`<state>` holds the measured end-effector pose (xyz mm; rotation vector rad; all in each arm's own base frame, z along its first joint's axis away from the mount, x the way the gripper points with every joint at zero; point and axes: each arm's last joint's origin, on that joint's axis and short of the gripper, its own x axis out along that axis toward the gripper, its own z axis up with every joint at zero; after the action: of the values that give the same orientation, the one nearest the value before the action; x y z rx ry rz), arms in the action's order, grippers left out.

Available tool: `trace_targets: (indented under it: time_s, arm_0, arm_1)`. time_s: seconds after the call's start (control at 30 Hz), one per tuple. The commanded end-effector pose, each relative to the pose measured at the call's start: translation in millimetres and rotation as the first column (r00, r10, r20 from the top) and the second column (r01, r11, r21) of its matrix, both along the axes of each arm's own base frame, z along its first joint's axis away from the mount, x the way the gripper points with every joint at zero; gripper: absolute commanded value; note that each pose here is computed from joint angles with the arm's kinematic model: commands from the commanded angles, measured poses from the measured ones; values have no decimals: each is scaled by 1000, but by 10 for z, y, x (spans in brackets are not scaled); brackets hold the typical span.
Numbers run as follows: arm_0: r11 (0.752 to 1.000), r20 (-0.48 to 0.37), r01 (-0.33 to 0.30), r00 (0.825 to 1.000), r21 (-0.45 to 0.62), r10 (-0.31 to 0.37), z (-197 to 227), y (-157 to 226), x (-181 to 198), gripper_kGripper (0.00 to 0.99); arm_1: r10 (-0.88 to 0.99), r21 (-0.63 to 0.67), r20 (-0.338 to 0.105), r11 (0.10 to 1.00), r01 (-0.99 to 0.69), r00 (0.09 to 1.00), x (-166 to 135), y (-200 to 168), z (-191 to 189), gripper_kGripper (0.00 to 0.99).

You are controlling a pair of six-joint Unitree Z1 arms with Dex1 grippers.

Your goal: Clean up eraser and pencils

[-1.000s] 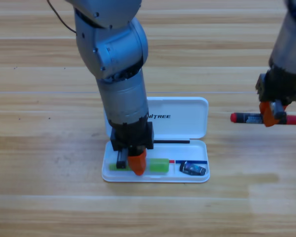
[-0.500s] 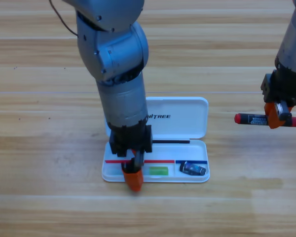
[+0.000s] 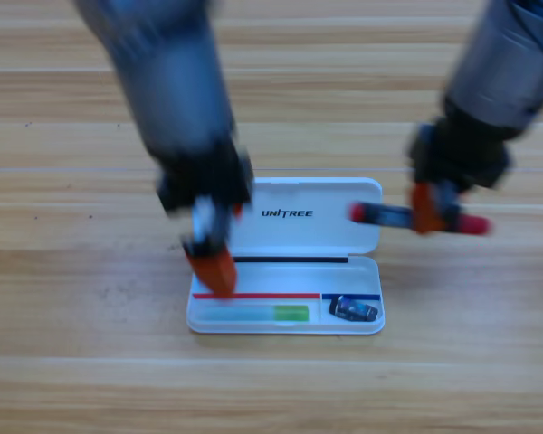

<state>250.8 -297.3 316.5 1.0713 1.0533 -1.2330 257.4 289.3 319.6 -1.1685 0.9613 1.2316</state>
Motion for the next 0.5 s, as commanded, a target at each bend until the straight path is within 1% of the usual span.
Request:
trace_targets:
  time_s: [0.03, 0.17, 0.23, 0.27, 0.37, 0.43, 0.5]
  arm_0:
    - [986, 150, -61, 985, -157, 85, 929, 663, -319, 990]
    - [971, 231, -86, 963, -223, 139, 1263, 1116, -431, 990]
    - [963, 244, -109, 954, -246, 171, 1335, 1286, -425, 990]
    - [960, 241, -120, 953, -255, 183, 1344, 1363, -413, 990]
    - [954, 203, -141, 959, -266, 198, 1273, 1548, -342, 990]
    - [953, 162, -147, 967, -263, 194, 1169, 1627, -299, 990]
    - [956, 138, -155, 971, -250, 194, 1077, 1658, -283, 990]
  arm_1:
    - [84, -86, -71, 992, -90, 994, -36, 790, -643, 0]
    - [81, -118, -43, 989, -85, 996, 69, 1070, -902, 0]
    - [88, -131, -36, 987, -92, 995, 82, 1158, -1002, 0]
    - [90, -137, -31, 986, -94, 995, 92, 1194, -1044, 0]
    - [94, -156, -14, 983, -95, 995, 123, 1276, -1153, 0]
    - [93, -165, -8, 982, -93, 996, 144, 1299, -1200, 0]
    - [92, -176, -3, 980, -91, 996, 155, 1307, -1238, 0]
